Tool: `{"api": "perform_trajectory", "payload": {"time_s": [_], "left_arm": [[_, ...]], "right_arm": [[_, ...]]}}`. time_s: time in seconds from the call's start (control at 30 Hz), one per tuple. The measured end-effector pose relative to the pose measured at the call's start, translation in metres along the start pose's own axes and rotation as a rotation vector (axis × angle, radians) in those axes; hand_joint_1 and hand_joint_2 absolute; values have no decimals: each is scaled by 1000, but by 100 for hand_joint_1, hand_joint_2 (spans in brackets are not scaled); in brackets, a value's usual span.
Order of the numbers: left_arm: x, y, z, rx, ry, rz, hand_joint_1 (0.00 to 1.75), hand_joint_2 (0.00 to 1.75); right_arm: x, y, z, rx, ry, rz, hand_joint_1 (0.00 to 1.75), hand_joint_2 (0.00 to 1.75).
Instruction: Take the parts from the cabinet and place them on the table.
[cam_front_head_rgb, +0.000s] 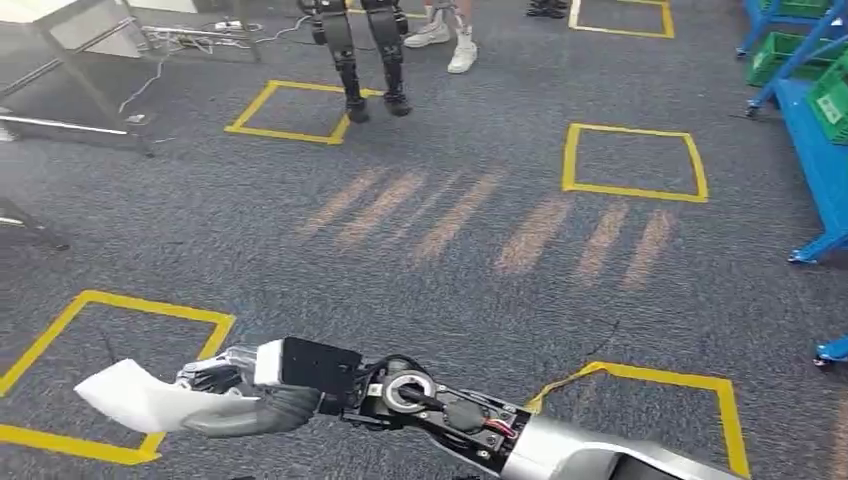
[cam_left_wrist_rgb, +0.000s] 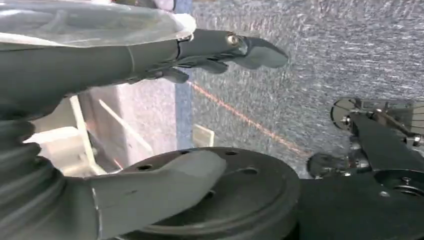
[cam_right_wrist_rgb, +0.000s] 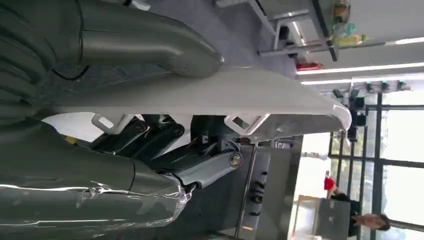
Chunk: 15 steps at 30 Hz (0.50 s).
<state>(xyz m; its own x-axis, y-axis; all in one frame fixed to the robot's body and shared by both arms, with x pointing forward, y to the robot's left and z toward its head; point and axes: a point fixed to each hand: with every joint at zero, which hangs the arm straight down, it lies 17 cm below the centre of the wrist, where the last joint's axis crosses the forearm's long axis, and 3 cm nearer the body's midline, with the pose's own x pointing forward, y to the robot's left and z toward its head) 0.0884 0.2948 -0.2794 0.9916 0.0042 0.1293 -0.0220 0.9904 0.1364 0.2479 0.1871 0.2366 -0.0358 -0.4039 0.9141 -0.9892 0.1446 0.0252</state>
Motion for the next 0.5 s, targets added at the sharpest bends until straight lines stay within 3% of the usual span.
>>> {"api": "perform_trajectory", "payload": {"time_s": [0.5], "left_arm": [[0,-2,0,0,-5,-3,0,175]], "right_arm": [[-3,4,0,15,8,16,175,175]]}}
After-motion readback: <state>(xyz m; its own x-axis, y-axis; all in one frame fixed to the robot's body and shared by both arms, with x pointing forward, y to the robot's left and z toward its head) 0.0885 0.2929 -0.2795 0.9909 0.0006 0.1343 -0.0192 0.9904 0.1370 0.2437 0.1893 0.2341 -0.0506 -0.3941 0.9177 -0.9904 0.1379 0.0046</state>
